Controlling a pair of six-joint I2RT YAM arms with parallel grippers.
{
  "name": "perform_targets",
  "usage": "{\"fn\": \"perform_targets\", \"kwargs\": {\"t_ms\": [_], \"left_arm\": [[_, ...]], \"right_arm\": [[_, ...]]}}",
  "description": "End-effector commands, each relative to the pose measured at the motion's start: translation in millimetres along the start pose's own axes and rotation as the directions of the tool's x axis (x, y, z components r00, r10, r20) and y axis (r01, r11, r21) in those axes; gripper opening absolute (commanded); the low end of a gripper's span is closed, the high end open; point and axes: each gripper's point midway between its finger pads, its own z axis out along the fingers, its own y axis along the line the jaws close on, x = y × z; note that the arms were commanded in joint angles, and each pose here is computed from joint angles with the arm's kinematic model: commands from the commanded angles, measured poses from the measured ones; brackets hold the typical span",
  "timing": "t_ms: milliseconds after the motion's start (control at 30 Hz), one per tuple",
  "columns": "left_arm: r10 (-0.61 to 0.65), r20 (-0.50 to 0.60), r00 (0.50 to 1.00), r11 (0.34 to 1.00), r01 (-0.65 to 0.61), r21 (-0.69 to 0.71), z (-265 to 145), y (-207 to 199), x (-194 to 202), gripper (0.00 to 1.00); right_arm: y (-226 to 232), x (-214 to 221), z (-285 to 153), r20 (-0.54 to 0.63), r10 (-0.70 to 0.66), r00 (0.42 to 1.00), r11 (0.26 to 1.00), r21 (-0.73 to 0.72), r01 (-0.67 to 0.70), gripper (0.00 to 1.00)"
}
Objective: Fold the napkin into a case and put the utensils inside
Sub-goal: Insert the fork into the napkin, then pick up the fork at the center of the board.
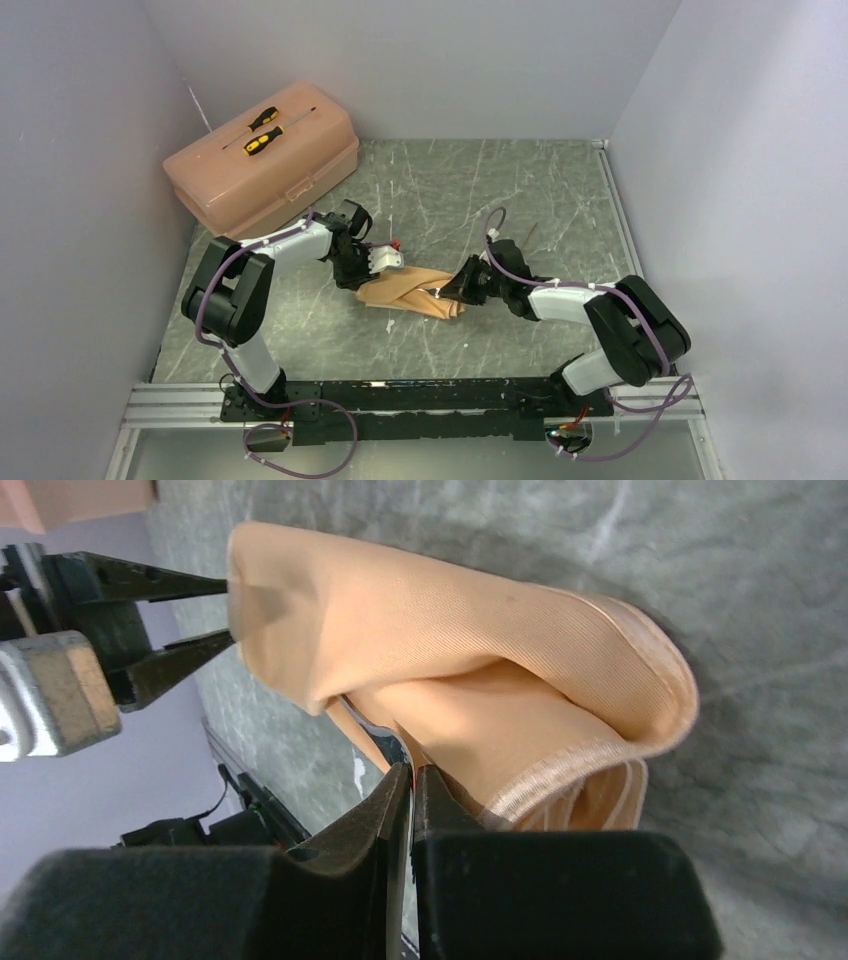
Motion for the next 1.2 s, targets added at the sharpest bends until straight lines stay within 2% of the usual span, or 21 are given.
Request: {"fn": "perform_targets", "kwargs": {"t_ms": [0,67,133,300,333,433,500,633,733,767,800,833,1033,1167], "left_arm": [[-0.02,-0.019,1.0,0.996,0.021,0.091,19,-19,6,0.34],[-0.026,-0.02,0.999,0.995,0.028,0.093,19,-19,5,0.34],[-0.028,-0.021,0.999,0.995,0.03,0.097,19,-20,6,0.33],[-0.034,-0.033,0.999,0.995,0.037,0.093,17,-20,8,0.36],[-0.04,-0.033,0.999,0.995,0.043,0.093,16,-20,7,0.38],[-0.054,-0.042,0.998,0.993,0.058,0.101,9,-21,6,0.47],[-0.067,-0.058,0.996,0.989,0.074,0.125,3,-24,6,0.52],[-0.123,-0.079,0.989,0.978,0.134,0.157,-12,-27,5,0.57],[-0.159,-0.059,0.986,0.975,0.166,0.147,-26,-21,1,0.62],[-0.168,-0.059,0.984,0.974,0.175,0.145,-31,-19,1,0.67],[-0.174,-0.06,0.983,0.972,0.181,0.148,-36,-18,1,0.87],[-0.181,-0.061,0.982,0.971,0.188,0.149,-40,-18,1,0.93],[-0.234,-0.06,0.97,0.964,0.24,0.117,-68,-3,1,0.95],[-0.291,-0.052,0.955,0.952,0.295,0.083,-89,10,-4,0.95]], "right_arm": [[44,-22,5,0.063,-0.057,0.996,0.986,-0.156,0.066,0.1],[43,-25,7,0.06,-0.072,0.996,0.989,-0.126,0.079,0.12],[37,-26,7,0.054,-0.092,0.994,0.994,-0.062,0.095,0.19],[16,-20,5,0.029,-0.109,0.994,0.993,0.042,0.107,0.59],[15,-18,4,0.016,-0.119,0.993,0.992,0.052,0.118,0.67],[15,-30,-8,0.041,-0.187,0.982,0.977,0.113,0.181,0.8],[17,-44,-22,0.068,-0.241,0.968,0.957,0.18,0.226,0.98],[17,-68,-55,0.118,-0.316,0.941,0.906,0.331,0.263,1.0],[11,-86,-83,0.18,-0.344,0.921,0.858,0.458,0.231,1.0],[7,-93,-92,0.202,-0.35,0.914,0.838,0.503,0.21,1.0],[0,-100,-101,0.228,-0.357,0.906,0.813,0.554,0.182,1.0],[-8,-105,-108,0.244,-0.365,0.898,0.786,0.597,0.157,1.0],[-58,-129,-117,0.272,-0.375,0.886,0.695,0.715,0.075,1.0],[-88,-134,-109,0.231,-0.394,0.889,0.598,0.8,0.057,0.9]]}}
